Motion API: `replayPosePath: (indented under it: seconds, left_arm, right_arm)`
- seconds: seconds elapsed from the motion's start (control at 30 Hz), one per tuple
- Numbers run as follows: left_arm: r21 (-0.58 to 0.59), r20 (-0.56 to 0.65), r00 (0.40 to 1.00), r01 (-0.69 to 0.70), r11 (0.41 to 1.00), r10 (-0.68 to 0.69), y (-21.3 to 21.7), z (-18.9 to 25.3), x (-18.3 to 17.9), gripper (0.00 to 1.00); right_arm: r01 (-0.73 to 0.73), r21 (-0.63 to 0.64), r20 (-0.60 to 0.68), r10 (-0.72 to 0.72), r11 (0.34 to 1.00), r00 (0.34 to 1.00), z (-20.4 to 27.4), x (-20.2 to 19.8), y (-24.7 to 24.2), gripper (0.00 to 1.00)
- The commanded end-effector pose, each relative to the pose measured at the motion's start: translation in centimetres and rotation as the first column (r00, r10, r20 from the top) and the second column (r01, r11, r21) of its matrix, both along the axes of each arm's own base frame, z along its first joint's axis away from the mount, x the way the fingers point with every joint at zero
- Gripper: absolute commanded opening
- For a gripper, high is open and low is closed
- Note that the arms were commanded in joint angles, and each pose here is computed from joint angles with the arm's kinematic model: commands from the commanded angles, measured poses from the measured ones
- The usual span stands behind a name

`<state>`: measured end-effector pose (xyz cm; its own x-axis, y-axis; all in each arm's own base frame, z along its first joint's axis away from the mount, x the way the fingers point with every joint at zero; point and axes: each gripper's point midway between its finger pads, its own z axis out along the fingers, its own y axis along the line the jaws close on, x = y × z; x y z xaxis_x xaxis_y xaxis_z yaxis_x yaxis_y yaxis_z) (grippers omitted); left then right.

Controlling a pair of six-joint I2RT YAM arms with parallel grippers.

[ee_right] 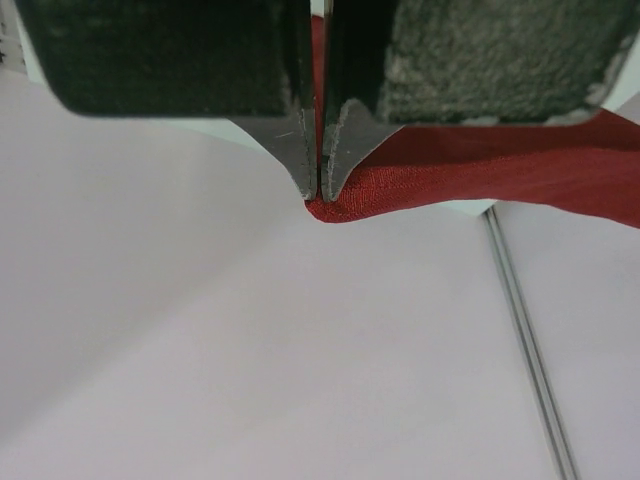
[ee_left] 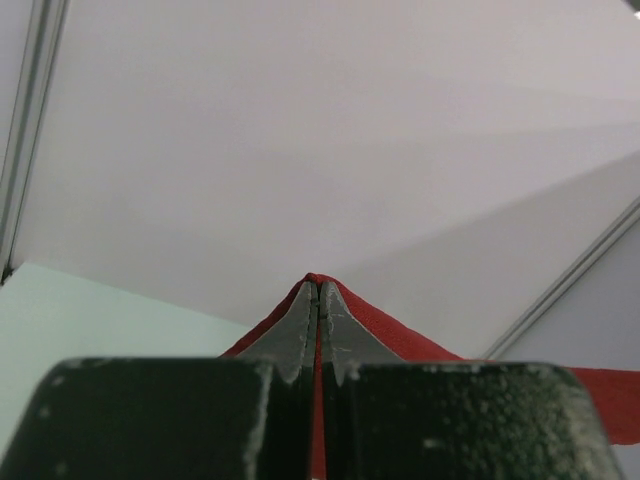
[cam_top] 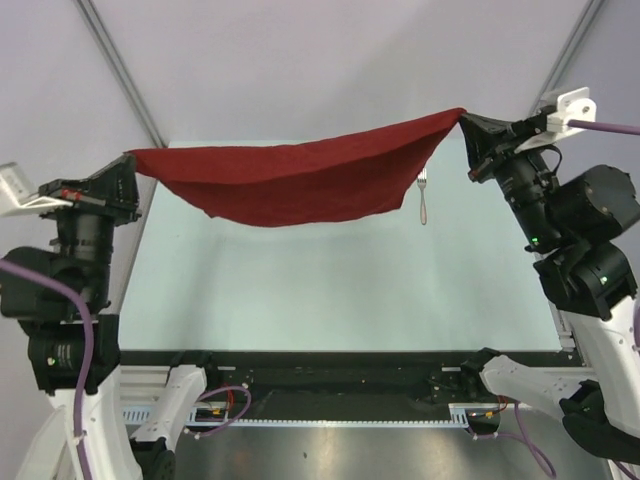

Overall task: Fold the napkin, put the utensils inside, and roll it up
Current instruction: Flatten the napkin out

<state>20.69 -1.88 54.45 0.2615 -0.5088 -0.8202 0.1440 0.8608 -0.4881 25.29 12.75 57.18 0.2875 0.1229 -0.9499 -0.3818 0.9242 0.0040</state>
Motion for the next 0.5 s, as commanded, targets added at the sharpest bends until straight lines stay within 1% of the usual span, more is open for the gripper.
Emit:
replayPosePath:
  seconds: [0.0,0.07,0.1,0.13,0.17,0.2,0.23,0.27,0.3,0.33,0.37,0.4,0.43,0.47]
  left_arm:
    - [-0.015,0.077,0.996,-0.042,0.999,0.043,0.7,2.9,-2.9,0.00]
    - [-0.018,0.097,0.994,-0.042,0.999,0.044,0.7,3.8,-3.6,0.00]
    - [-0.019,0.090,0.995,-0.044,0.999,0.045,0.8,3.7,-3.2,0.00]
    - [-0.017,0.085,0.995,-0.048,0.999,0.049,0.8,3.7,-3.0,0.00]
    - [-0.018,0.067,0.996,-0.056,0.998,0.057,1.0,3.2,-2.1,0.00]
    - [-0.018,0.035,0.997,-0.072,0.997,0.073,1.3,2.4,-0.6,0.00]
    - [-0.013,0.017,0.997,-0.081,0.997,0.081,1.5,1.9,0.6,0.00]
    - [-0.009,-0.033,0.995,-0.090,0.996,0.089,1.7,0.1,2.5,0.00]
    - [-0.005,-0.061,0.994,-0.092,0.996,0.092,1.8,-1.0,3.8,0.00]
    - [-0.001,-0.097,0.991,-0.093,0.996,0.092,1.9,-2.3,6.1,0.00]
    - [0.004,-0.155,0.984,-0.091,0.996,0.091,1.9,-4.6,7.9,0.00]
    - [0.009,-0.194,0.977,-0.090,0.996,0.090,2.0,-6.1,9.5,0.00]
    - [0.018,-0.245,0.965,-0.094,0.995,0.096,2.2,-8.0,11.8,0.00]
    - [0.025,-0.301,0.948,-0.098,0.995,0.100,2.3,-10.5,13.5,0.00]
  right_arm:
    - [-0.055,0.045,0.101,0.050,0.997,0.994,3.8,-3.0,-0.7,0.00]
    - [-0.067,0.045,0.108,0.062,0.997,0.992,4.3,-2.9,-0.4,0.00]
    - [-0.064,0.033,0.110,0.060,0.997,0.992,4.3,-2.6,-0.2,0.00]
    - [-0.059,0.004,0.082,0.058,0.998,0.995,3.4,-0.8,1.0,0.00]
    - [-0.036,-0.013,0.077,0.037,0.999,0.996,3.4,0.2,1.2,0.00]
    - [-0.003,-0.044,0.057,0.006,0.999,0.998,2.7,1.9,1.6,0.00]
    - [0.009,-0.083,0.006,-0.008,0.996,1.000,0.9,4.8,2.9,0.00]
    - [0.037,-0.099,-0.024,-0.040,0.994,0.999,0.0,7.0,2.5,0.00]
    - [0.011,-0.114,-0.054,-0.017,0.993,0.998,-1.1,8.6,3.0,0.00]
    - [-0.005,-0.092,-0.086,-0.003,0.996,0.996,-1.9,10.1,3.4,0.00]
    - [-0.011,-0.113,-0.152,-0.007,0.994,0.988,-4.7,13.1,4.3,0.00]
    - [0.003,-0.114,-0.180,-0.023,0.993,0.983,-6.0,14.8,3.8,0.00]
    - [0.001,-0.115,-0.212,-0.026,0.993,0.977,-7.5,16.4,4.2,0.00]
    - [0.002,-0.131,-0.269,-0.038,0.991,0.962,-10.3,18.8,4.8,0.00]
